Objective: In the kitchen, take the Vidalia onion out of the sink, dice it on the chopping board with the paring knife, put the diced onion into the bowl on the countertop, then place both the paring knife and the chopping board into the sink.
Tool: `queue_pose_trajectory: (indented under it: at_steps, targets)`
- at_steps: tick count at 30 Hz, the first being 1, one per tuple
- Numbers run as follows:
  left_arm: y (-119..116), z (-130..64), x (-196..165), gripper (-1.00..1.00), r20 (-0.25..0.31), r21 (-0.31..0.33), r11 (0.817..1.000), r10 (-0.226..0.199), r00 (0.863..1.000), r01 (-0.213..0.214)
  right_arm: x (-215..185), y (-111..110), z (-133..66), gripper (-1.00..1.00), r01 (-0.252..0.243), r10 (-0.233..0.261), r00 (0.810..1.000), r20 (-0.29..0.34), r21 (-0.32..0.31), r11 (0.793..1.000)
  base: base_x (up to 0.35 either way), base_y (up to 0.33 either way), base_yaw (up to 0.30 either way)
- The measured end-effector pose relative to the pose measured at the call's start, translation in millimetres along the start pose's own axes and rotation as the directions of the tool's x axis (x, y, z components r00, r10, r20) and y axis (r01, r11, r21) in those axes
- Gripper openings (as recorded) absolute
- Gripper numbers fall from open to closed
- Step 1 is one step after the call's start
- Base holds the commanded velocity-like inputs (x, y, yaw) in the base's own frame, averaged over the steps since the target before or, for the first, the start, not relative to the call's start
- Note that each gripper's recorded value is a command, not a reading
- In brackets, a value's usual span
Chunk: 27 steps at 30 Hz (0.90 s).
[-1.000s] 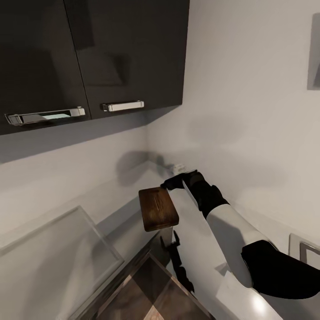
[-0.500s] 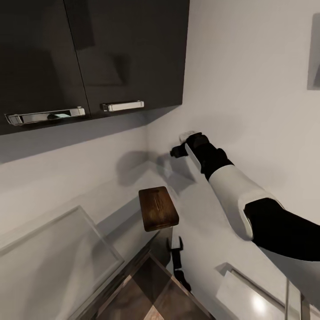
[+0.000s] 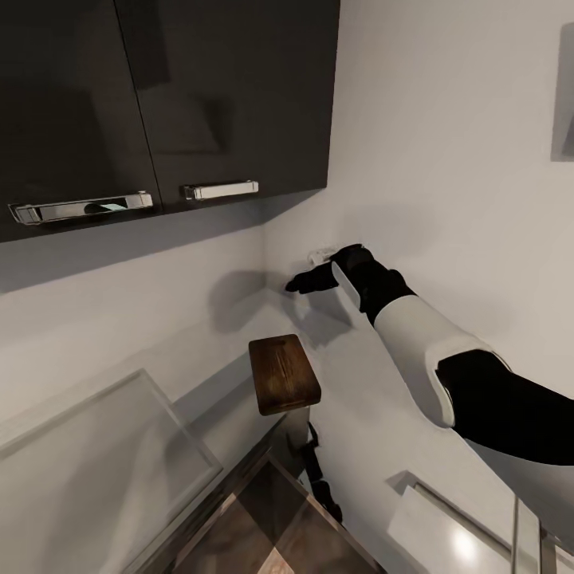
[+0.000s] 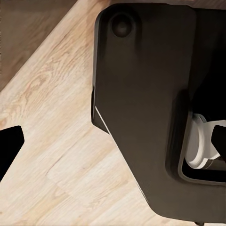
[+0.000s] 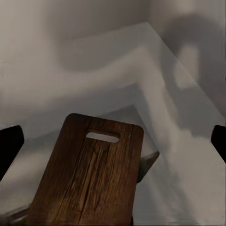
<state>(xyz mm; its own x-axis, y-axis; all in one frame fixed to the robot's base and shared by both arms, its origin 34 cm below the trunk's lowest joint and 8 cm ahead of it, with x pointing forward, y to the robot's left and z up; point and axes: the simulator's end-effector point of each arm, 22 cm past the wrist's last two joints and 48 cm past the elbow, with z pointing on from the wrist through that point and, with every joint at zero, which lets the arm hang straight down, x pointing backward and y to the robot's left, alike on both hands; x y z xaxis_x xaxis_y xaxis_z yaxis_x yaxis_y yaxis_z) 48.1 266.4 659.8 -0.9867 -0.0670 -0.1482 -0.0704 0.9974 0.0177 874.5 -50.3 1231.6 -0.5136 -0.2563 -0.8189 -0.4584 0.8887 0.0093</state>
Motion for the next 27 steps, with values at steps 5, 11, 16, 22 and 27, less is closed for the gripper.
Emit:
queue_pose_trajectory:
  at_steps: [5, 11, 16, 22, 27]
  targets:
    - [2, -0.5, 5, 1.00, -0.010, -0.003, 1.000, 0.002, 1.000, -0.002, 18, 1, 8.5, 1.00, -0.012, 0.012, 0.999, -0.037, -0.016, 1.000, 0.000, 0.000, 0.000]
    - [3, -1.0, 7, 1.00, -0.017, -0.004, 1.000, 0.003, 1.000, -0.003, 31, -3, 19.4, 1.00, -0.010, 0.009, 0.999, -0.038, -0.012, 1.000, 0.000, 0.000, 0.000]
    - [3, -1.8, 9, 1.00, -0.024, -0.005, 1.000, 0.004, 1.000, -0.004, 40, -6, 26.1, 1.00, -0.010, 0.010, 0.999, -0.047, -0.009, 1.000, 0.000, 0.000, 0.000]
    - [3, -3.0, 12, 1.00, -0.033, -0.006, 1.000, 0.005, 0.999, -0.005, 45, -7, 31.9, 1.00, -0.012, 0.011, 0.998, -0.055, -0.010, 1.000, 0.000, 0.000, 0.000]
    - [4, -4.0, 15, 1.00, -0.041, -0.006, 1.000, 0.005, 0.999, -0.006, 49, -8, 36.4, 1.00, -0.015, 0.014, 0.998, -0.062, -0.012, 1.000, 0.000, 0.000, 0.000]
